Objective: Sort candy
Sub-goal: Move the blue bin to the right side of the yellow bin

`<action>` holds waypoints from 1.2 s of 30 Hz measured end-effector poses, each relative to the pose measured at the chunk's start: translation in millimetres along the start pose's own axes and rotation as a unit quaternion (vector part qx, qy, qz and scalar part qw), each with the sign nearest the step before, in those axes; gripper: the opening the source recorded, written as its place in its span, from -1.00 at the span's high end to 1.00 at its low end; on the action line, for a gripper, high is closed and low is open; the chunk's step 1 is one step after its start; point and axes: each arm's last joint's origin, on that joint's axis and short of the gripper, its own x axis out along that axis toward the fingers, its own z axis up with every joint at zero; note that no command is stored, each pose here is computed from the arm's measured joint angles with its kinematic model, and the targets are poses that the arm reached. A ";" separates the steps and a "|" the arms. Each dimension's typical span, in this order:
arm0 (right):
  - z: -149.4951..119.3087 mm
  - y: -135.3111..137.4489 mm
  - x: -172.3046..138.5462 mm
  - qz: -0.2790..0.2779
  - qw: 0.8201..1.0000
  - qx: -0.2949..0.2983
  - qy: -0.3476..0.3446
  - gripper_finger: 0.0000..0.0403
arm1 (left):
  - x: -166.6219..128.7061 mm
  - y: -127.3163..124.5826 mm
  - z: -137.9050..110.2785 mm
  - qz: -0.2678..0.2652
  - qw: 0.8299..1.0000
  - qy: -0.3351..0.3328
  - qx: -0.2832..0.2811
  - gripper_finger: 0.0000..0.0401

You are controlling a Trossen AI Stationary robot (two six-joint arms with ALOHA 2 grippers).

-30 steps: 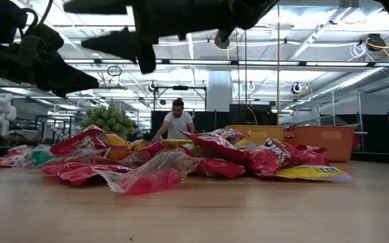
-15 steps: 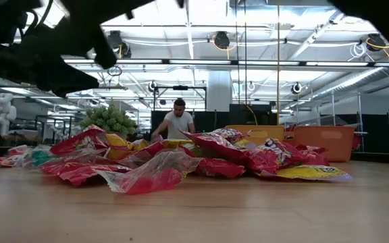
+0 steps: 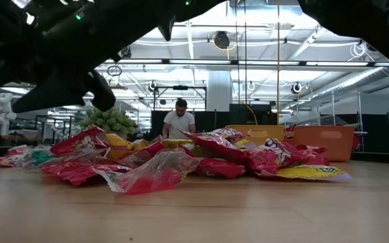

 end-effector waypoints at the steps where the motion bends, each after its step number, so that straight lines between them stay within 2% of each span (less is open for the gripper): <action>1: -1.7 1.6 0.0 0.001 1.000 -0.003 0.002 -0.02 | 0.0 0.0 0.0 0.000 1.000 0.000 0.000 0.41; 10: -23.4 3.5 3.8 -0.029 0.998 -0.029 0.055 0.04 | 0.0 0.0 0.0 0.000 1.000 0.000 0.000 0.41; 13: -21.8 3.6 3.6 -0.028 0.998 -0.037 0.050 0.29 | 0.0 0.0 0.1 0.000 1.000 0.000 0.000 0.41; 17: -18.2 6.6 -0.9 -0.027 0.998 -0.008 0.048 0.87 | 0.0 0.0 0.0 0.000 1.000 0.000 0.000 0.41; 19: -8.5 12.3 -12.4 -0.022 0.999 -0.003 0.048 0.94 | 0.0 0.0 0.0 0.000 1.000 0.000 0.000 0.41; 24: 32.8 24.9 -79.4 -0.054 0.995 0.008 0.080 0.98 | 0.0 0.0 0.0 0.000 1.000 0.000 0.000 0.41; 30: 75.4 17.7 -189.7 -0.175 0.978 -0.002 0.115 0.99 | 0.0 0.0 0.1 0.000 1.000 0.000 0.000 0.41; 33: 92.9 5.4 -246.1 -0.259 0.961 -0.007 0.094 0.99 | 0.0 0.0 0.1 0.000 1.000 0.000 0.000 0.41; 36: 110.0 -14.4 -285.8 -0.322 0.945 0.003 0.059 1.00 | 0.0 0.0 0.0 0.000 1.000 0.000 0.000 0.41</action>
